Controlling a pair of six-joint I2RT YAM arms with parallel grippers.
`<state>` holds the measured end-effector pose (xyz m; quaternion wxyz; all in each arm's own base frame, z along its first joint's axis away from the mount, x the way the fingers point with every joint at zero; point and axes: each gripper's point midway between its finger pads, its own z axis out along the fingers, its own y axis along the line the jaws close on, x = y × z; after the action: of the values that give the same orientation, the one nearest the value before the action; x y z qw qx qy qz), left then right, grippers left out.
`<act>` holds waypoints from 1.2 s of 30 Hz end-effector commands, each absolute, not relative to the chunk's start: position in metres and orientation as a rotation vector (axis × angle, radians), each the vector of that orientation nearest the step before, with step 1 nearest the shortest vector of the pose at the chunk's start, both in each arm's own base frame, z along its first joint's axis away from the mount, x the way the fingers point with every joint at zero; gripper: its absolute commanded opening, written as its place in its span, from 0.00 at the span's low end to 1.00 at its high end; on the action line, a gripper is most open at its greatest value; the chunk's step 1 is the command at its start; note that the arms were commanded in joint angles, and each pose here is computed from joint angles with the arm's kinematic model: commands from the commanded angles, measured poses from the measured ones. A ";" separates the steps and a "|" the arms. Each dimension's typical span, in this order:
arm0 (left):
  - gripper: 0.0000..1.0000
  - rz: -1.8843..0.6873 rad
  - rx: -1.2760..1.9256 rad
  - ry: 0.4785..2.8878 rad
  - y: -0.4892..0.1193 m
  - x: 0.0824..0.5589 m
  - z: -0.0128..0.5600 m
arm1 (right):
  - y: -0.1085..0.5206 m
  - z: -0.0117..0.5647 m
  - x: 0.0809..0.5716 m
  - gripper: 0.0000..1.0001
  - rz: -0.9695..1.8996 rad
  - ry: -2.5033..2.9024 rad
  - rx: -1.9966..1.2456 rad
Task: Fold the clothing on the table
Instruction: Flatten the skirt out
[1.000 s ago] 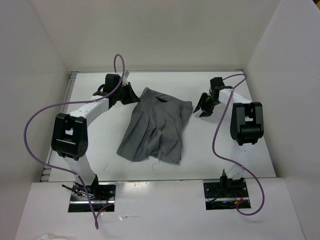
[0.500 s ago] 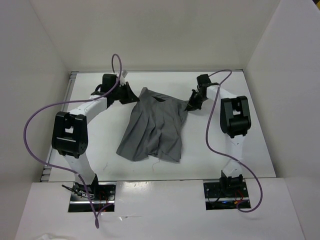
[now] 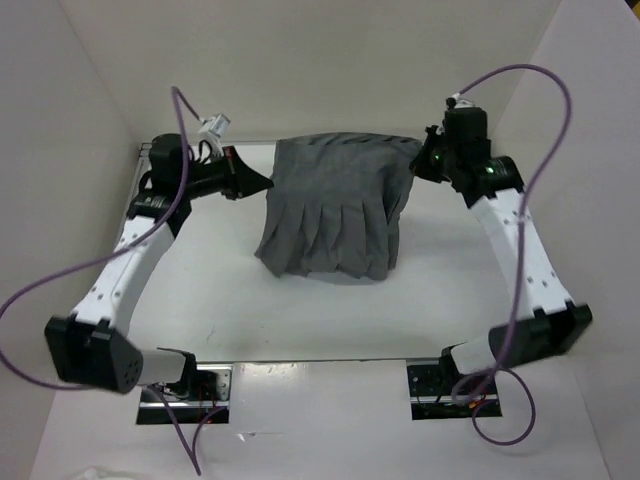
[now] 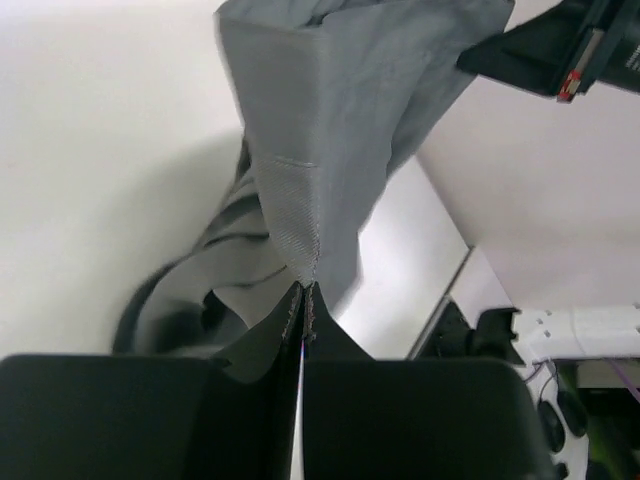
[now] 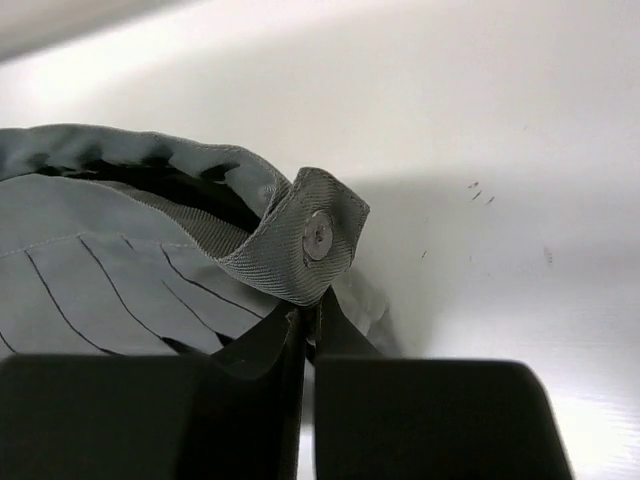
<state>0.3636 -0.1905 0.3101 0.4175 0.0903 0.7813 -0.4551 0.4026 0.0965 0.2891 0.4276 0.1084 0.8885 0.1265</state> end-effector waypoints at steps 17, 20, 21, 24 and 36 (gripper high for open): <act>0.00 -0.958 0.095 1.915 -0.150 0.325 0.339 | 0.085 0.379 0.325 0.00 0.305 2.025 0.221; 0.00 -0.955 0.009 2.039 -0.143 0.369 0.292 | 0.096 0.341 0.364 0.00 0.315 2.106 0.218; 0.00 -0.956 -0.062 2.127 -0.140 0.397 0.253 | 0.097 0.316 0.392 0.01 0.317 2.141 0.232; 0.18 -0.968 -0.171 2.190 -0.130 0.455 0.207 | 0.094 0.253 0.447 0.26 0.304 2.243 0.274; 0.94 -0.883 -0.334 2.190 -0.102 0.531 0.159 | 0.114 0.227 0.461 0.59 0.161 2.301 0.277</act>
<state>0.5174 -0.0895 0.1370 0.3284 -0.1636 0.8668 -0.3377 0.4672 0.0932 0.1644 0.3239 0.1274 0.9360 0.0537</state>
